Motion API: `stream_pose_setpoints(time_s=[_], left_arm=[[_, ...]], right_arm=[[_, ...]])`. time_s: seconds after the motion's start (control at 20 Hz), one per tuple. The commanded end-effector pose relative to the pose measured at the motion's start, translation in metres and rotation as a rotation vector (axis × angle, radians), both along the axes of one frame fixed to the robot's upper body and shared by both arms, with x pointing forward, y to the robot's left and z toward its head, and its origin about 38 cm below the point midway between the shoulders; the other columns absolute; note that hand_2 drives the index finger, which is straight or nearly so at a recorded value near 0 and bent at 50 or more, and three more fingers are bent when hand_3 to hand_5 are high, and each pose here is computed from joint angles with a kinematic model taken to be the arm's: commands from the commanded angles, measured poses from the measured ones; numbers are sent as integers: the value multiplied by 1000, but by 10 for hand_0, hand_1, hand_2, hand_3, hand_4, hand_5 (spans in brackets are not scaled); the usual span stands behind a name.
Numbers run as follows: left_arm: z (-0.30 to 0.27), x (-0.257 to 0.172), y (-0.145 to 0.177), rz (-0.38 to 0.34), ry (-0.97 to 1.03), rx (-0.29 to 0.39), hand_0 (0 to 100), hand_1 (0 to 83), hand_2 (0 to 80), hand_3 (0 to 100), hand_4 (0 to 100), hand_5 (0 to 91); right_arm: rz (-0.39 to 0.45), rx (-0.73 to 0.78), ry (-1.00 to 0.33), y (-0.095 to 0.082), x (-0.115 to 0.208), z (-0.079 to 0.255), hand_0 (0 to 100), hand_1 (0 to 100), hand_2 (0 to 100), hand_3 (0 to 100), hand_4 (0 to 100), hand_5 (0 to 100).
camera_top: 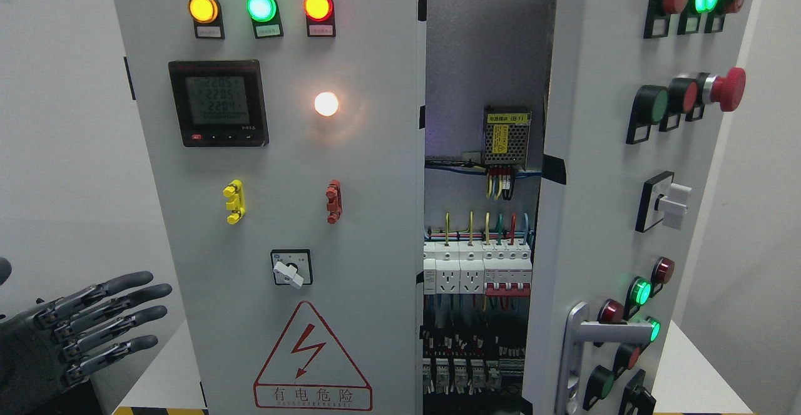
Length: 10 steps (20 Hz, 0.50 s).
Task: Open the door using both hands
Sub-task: 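Raise the left hand toward the gap beside the ajar cabinet door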
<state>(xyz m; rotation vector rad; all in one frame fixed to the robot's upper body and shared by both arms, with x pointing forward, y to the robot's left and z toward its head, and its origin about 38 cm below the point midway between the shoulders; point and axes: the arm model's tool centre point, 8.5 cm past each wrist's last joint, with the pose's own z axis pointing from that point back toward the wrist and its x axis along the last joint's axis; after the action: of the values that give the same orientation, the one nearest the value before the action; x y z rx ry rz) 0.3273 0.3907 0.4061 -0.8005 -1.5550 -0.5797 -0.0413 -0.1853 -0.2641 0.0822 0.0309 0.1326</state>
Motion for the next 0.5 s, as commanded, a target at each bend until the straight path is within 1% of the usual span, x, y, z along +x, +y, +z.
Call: stream_pose_setpoints(time_s=[0.0,0.15,0.3,0.45], left_arm=[[8,5,-22,-110,85,28,0,0,0,0,42,0],[7,8,-30,-136,93,32,0,0,0,0,42,0],[9,12,-37,-163,108,14,0,0,0,0,42,0],[10,14,-39,-165,107,11,0,0,0,0,42,0]], right_arm=[[-9,1,0,0,0,0,0,0,0,0,0,0],[-9,1,1,0,-1,0,0,0,0,0,0,0],[-9,1,0,0,0,0,0,0,0,0,0,0],[-9,1,1,0,-1,0,0,0,0,0,0,0]])
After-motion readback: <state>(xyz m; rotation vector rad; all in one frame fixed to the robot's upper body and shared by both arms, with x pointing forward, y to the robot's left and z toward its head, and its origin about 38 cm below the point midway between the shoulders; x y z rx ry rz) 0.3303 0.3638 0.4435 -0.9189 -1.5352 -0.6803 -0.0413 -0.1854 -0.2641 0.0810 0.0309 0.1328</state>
